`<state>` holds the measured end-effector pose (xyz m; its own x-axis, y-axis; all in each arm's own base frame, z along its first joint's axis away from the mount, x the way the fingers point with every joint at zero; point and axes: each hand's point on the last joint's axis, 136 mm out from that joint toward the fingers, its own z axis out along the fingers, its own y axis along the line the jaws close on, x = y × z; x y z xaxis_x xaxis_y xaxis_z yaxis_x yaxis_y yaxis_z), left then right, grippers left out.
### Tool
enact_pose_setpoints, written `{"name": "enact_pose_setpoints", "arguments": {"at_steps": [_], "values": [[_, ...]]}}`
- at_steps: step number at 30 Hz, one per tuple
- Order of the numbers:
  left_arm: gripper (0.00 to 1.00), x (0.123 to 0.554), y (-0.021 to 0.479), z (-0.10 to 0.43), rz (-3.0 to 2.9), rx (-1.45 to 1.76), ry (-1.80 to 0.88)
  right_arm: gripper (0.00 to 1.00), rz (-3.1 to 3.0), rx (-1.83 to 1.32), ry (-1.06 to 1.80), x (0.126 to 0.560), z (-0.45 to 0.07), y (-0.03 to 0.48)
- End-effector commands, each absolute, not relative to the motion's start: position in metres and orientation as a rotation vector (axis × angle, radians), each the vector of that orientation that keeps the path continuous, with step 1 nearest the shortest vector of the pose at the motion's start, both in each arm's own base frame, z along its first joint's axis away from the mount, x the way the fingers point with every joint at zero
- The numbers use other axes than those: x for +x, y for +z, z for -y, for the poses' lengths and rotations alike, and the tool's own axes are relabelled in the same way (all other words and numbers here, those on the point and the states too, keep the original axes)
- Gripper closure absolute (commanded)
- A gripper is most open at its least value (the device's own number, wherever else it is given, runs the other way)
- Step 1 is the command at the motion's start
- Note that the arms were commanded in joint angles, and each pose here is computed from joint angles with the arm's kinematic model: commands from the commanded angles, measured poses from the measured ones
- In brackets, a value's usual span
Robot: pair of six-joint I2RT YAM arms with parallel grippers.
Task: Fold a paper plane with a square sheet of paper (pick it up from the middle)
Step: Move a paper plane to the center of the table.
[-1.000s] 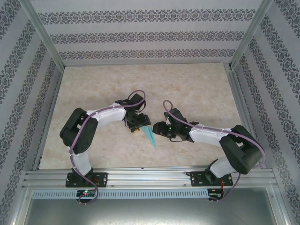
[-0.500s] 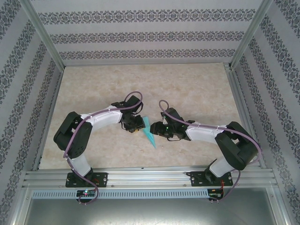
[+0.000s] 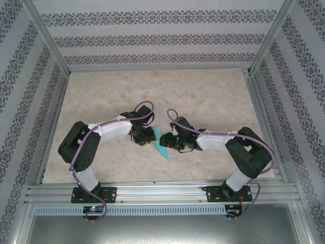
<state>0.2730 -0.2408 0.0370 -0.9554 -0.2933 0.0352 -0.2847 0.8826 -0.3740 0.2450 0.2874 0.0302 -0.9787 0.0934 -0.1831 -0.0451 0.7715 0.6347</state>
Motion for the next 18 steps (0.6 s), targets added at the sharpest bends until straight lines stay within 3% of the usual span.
{"name": "enact_pose_setpoints", "arguments": {"at_steps": [1, 18], "values": [[0.7, 0.276, 0.04, 0.235, -3.011, -0.454, -0.572, 0.52, -2.754, -0.038, 1.059, 0.242, -0.3, 0.035], [0.7, 0.277, 0.04, 0.237, -3.012, -0.453, -0.587, 0.54, -2.732, -0.142, 1.059, 0.235, -0.307, 0.046]]}}
